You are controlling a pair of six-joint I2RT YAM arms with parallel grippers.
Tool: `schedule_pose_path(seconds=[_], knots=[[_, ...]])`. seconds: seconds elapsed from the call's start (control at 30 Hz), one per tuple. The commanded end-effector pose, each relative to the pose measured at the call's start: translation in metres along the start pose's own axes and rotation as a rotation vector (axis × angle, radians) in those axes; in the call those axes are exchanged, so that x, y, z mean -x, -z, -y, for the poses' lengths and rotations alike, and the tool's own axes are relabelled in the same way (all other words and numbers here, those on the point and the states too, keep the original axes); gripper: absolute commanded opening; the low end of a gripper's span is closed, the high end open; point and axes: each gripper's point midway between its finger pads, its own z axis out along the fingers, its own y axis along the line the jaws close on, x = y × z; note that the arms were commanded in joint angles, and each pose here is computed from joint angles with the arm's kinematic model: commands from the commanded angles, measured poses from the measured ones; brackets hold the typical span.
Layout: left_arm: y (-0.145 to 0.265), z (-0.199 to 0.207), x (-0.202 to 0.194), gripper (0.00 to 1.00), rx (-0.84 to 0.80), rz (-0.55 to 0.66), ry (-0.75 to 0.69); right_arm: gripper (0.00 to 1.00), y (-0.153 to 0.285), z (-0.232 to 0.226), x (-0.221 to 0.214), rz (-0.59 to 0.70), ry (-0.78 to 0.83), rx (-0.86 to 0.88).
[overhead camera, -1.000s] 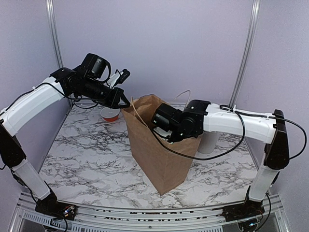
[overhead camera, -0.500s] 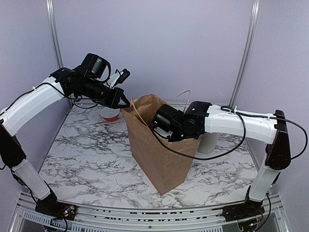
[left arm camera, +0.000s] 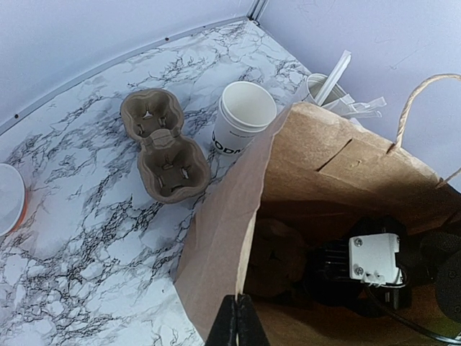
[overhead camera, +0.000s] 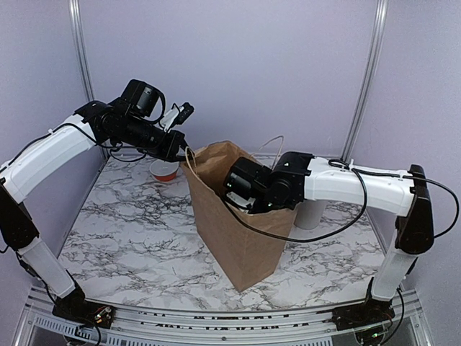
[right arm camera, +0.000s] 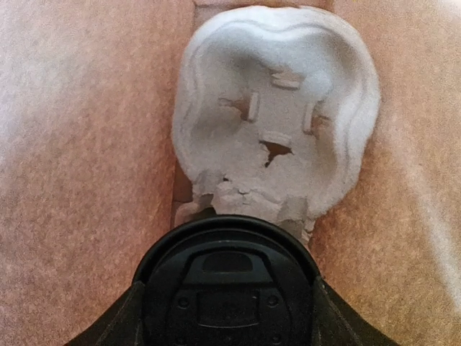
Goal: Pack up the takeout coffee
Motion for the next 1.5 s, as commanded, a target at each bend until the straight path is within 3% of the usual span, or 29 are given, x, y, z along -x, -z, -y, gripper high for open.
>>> schedule_pose_path(seconds=[0.0,0.8,1.47], knots=[[0.005,-0.001,0.0,0.0,0.014,0.011,0.004,0.5,0.003,-0.009,-0.003,-0.015,0.031,0.004],[0.009,-0.005,0.005,0.0,0.048,0.03,0.002,0.55,-0.01,-0.002,-0.024,-0.105,0.014,-0.028],[0.008,-0.005,0.005,0.0,0.043,0.027,0.002,0.87,0.023,-0.014,0.005,-0.032,0.026,-0.006]])
